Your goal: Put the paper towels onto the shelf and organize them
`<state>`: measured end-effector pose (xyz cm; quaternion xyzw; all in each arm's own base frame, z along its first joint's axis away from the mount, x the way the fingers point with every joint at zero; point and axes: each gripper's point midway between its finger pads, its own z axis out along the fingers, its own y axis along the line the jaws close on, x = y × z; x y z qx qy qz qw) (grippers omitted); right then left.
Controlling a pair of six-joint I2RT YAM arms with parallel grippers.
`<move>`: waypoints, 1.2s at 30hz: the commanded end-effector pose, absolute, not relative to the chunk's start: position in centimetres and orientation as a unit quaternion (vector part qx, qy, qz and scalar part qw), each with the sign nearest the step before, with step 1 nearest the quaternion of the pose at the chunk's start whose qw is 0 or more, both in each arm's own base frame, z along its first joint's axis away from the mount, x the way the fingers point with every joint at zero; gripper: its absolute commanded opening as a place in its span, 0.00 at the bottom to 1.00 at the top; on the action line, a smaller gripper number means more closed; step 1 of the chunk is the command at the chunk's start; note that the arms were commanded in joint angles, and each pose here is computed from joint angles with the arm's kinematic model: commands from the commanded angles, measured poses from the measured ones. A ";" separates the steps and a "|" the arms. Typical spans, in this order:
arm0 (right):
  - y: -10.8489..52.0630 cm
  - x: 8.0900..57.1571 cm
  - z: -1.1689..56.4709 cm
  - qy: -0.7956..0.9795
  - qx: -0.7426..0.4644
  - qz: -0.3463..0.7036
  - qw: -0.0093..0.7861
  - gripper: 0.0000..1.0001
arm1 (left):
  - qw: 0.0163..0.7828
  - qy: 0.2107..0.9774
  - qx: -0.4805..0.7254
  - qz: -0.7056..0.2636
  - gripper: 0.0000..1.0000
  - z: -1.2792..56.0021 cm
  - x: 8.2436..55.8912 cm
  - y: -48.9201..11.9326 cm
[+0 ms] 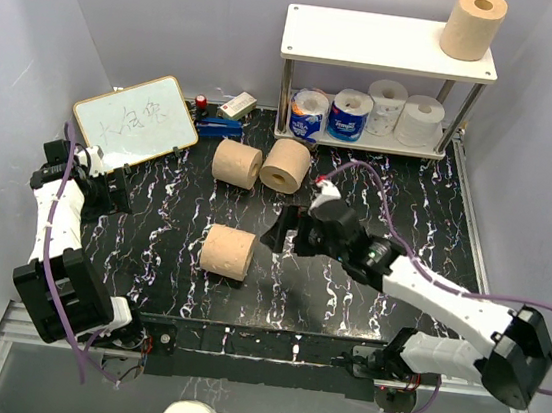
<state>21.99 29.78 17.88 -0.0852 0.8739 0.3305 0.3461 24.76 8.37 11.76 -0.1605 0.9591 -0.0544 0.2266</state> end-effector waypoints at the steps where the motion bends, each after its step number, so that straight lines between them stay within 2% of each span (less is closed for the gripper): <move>1: 30.9 22.4 22.3 0.802 0.046 0.467 0.370 0.98 | 0.232 0.957 -0.165 -0.047 0.93 12.1 24.4 8.5; 9: 33.3 21.5 20.7 0.795 0.082 0.514 0.312 0.98 | 0.233 0.957 -0.165 -0.048 0.93 12.2 24.4 8.5; 18: 34.1 21.2 17.1 0.805 0.113 0.499 0.301 0.98 | 0.233 0.957 -0.164 -0.051 0.93 12.2 24.5 8.4; 36: 40.1 20.1 13.6 0.808 0.048 0.519 0.274 0.98 | 0.236 0.957 -0.162 -0.053 0.93 12.3 24.5 8.3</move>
